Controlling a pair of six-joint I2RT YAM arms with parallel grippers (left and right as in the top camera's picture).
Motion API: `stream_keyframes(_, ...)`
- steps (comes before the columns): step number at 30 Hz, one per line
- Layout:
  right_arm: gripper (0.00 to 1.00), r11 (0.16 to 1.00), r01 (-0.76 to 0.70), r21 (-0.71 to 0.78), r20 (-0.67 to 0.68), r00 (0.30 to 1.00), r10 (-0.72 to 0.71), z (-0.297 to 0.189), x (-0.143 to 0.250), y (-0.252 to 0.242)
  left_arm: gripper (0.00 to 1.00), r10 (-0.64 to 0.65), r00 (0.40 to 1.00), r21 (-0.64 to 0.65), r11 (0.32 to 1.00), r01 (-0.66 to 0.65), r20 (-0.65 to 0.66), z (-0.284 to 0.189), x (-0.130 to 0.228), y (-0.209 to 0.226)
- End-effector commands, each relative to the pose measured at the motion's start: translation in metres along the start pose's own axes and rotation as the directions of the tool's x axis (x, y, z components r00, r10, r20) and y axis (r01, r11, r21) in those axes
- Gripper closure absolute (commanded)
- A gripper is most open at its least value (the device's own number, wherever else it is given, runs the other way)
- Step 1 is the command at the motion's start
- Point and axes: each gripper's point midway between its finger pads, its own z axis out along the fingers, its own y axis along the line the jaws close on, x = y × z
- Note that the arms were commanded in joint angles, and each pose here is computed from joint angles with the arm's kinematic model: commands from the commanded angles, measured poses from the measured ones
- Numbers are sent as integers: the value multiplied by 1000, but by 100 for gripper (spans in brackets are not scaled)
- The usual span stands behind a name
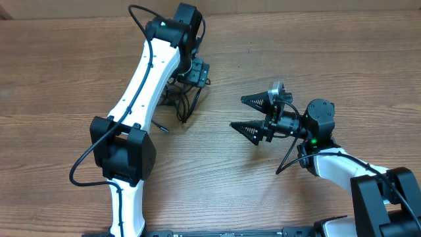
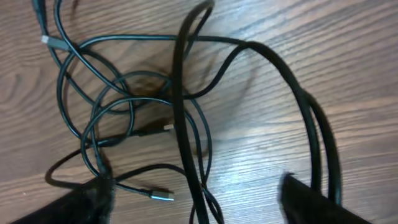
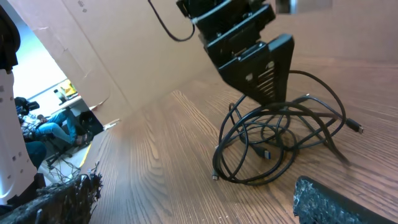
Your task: Untangle cables
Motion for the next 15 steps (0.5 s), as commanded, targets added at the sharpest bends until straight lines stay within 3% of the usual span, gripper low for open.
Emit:
stream_keyframes(1, 0, 1000, 16, 8, 13, 1000, -16, 0, -7, -1, 32, -11, 1000, 15, 1000, 10, 18, -6, -1, -1)
stream_keyframes(2, 0, 1000, 16, 8, 13, 1000, -16, 0, -7, -1, 39, -10, 1000, 15, 1000, 10, 20, -6, -1, -1)
stream_keyframes(5, 0, 1000, 16, 8, 13, 1000, -16, 0, -7, -1, 40, -10, 1000, 15, 1000, 10, 20, -6, -1, -2)
stream_keyframes(7, 0, 1000, 16, 8, 13, 1000, -16, 0, -7, -1, 47, -10, 1000, 15, 1000, 10, 18, -6, -1, -2)
stream_keyframes(9, 0, 1000, 16, 8, 13, 1000, -16, 0, -7, -1, 61, -11, 1000, 14, 1000, 10, 17, -6, 0, -1)
stream_keyframes(14, 0, 1000, 15, 8, 13, 1000, -15, 0, -7, -1, 83, -10, 1000, 14, 1000, 10, 13, -6, 1, -2)
stream_keyframes(15, 0, 1000, 15, 8, 13, 1000, -15, 0, -7, -1, 96, -10, 1000, 13, 1000, 10, 11, -6, 1, -1)
